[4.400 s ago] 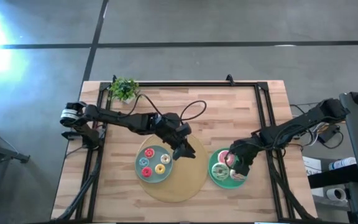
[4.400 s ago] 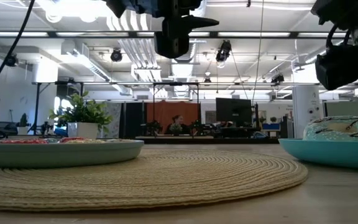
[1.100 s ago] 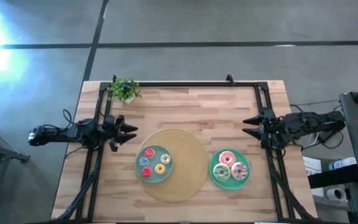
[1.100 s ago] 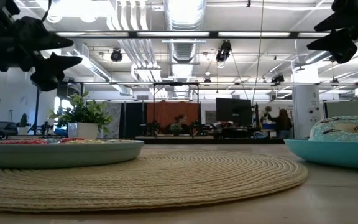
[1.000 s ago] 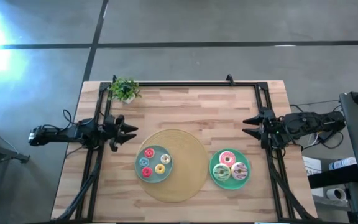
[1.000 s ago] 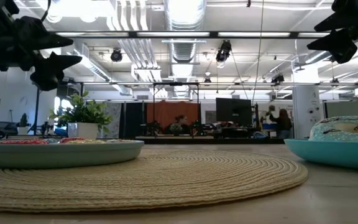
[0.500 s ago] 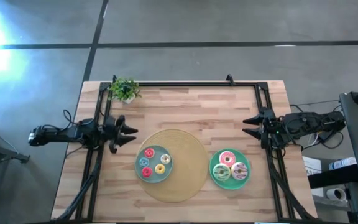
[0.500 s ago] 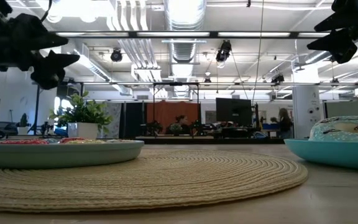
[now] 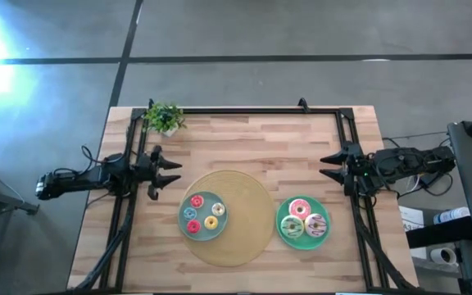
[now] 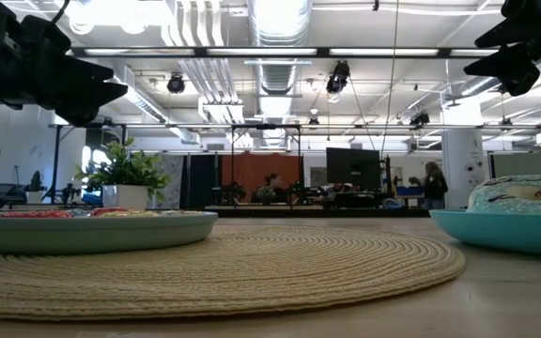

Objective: Pick & Place donuts
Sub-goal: Return to Home Position

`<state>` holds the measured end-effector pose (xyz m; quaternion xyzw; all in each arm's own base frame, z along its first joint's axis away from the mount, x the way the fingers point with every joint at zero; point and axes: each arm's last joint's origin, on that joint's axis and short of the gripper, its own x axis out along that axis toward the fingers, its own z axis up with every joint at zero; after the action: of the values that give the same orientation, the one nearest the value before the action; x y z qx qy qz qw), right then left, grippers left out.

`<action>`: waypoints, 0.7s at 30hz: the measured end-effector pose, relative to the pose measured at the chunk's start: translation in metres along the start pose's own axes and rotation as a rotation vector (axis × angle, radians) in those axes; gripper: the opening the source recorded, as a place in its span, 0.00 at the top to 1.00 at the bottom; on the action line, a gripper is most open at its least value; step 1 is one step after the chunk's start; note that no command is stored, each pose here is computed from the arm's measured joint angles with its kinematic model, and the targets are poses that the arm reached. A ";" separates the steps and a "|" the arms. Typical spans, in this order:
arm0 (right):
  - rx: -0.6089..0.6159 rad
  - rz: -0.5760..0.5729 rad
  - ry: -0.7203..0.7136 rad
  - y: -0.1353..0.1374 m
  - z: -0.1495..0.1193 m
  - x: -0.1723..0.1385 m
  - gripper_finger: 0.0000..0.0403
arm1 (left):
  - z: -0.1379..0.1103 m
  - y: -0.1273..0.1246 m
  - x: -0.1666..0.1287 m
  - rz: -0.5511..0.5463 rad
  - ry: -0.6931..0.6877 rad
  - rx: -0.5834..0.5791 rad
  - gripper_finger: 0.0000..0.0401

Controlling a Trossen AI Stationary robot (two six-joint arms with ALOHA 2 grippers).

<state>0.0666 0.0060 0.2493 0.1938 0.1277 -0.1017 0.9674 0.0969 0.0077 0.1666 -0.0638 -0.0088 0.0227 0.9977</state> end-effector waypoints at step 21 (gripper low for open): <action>0.000 0.000 0.000 0.000 0.000 0.000 0.45 | 0.001 0.000 0.002 -0.004 0.008 -0.170 0.59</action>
<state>0.0666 0.0060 0.2493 0.1939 0.1277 -0.1016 0.9674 0.0986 0.0076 0.1672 -0.1484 -0.0068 0.0194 0.9887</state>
